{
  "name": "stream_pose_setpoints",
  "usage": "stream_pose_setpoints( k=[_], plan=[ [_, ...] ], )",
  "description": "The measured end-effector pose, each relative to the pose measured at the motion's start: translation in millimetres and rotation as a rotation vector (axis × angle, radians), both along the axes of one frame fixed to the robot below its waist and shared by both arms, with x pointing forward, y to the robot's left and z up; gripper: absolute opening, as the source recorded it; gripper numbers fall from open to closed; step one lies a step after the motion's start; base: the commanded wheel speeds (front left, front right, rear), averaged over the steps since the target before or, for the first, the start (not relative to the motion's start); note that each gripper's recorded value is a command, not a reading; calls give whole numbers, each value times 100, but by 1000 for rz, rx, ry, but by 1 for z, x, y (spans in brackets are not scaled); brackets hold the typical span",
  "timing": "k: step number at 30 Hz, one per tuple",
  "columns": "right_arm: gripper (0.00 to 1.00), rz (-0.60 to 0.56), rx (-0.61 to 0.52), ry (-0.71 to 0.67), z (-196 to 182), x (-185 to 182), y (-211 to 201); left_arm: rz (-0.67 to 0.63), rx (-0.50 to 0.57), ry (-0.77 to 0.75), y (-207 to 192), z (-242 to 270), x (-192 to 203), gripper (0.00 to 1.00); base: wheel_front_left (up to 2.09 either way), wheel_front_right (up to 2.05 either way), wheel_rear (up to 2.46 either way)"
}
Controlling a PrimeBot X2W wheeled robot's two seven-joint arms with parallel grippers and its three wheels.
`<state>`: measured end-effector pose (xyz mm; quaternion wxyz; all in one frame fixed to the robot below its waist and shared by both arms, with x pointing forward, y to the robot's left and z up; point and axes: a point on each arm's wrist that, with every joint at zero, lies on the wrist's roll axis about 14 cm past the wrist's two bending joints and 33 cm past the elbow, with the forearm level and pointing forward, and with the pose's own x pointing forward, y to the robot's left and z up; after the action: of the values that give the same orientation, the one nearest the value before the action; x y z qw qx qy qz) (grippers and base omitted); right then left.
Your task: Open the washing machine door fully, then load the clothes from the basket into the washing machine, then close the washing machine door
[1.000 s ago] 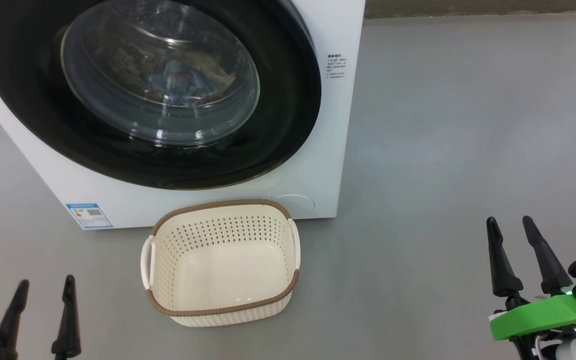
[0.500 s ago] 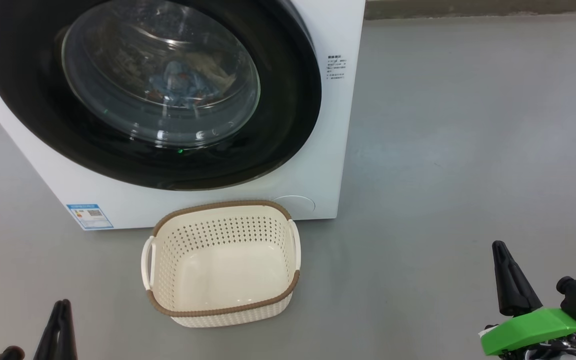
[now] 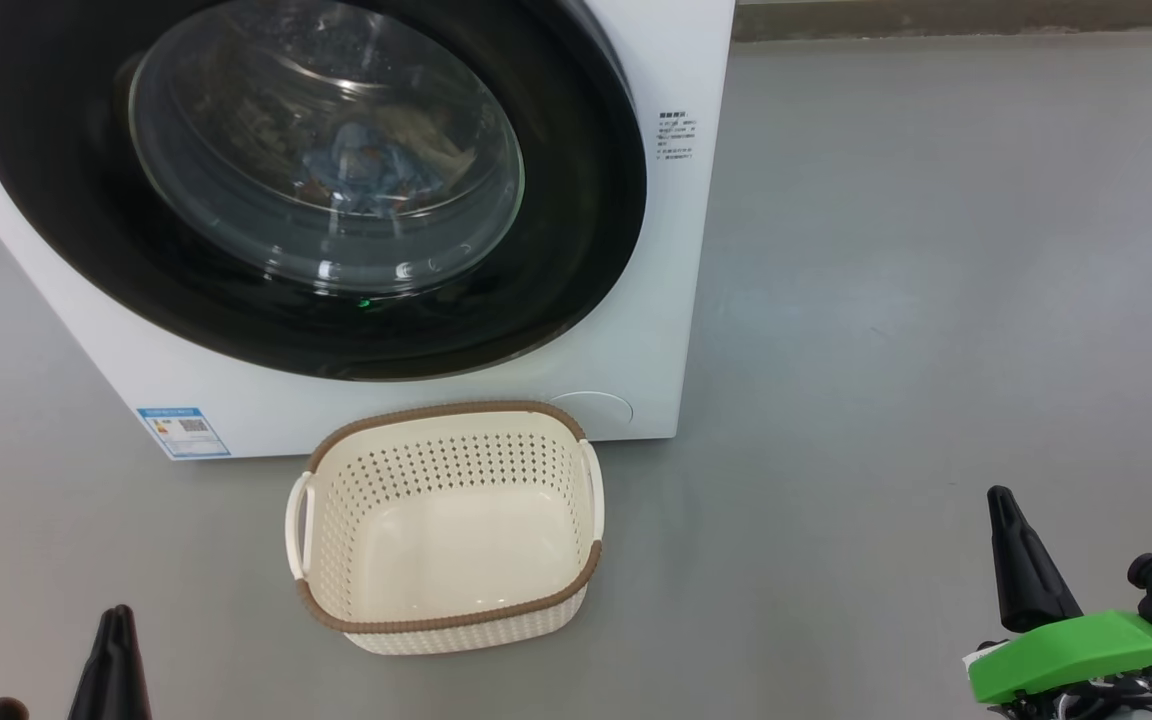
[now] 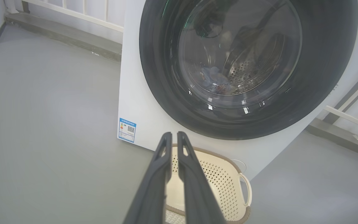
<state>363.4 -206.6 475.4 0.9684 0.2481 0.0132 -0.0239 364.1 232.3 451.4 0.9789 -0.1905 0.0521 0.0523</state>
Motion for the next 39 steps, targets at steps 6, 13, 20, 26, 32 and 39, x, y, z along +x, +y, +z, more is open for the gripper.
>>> stream_pose_setpoints(
  k=[6, 13, 20, 26, 32, 39],
  plan=[
    [0, -10, 57, 9, -1, 0, -1, 15, -64, -4, 0, 1, 0, 0, 0, 0, 0],
    [0, -30, 129, 17, -2, 0, -5, 27, -149, -1, -3, 0, 0, 0, 0, 0, 0],
    [0, -39, 198, 25, -4, 0, -6, 37, -229, 2, -6, 0, 0, 0, 0, 0, 0],
    [0, -46, 258, 27, -4, 1, -6, 47, -294, 5, -7, -1, 0, 0, 0, 0, 0],
    [0, -48, 317, 36, -5, 1, -5, 55, -361, 6, -8, -1, 0, 0, 0, 0, 0],
    [0, -57, 391, 41, -6, 1, -6, 62, -436, 0, -10, 0, 0, 0, 0, 0, 0]
  ],
)
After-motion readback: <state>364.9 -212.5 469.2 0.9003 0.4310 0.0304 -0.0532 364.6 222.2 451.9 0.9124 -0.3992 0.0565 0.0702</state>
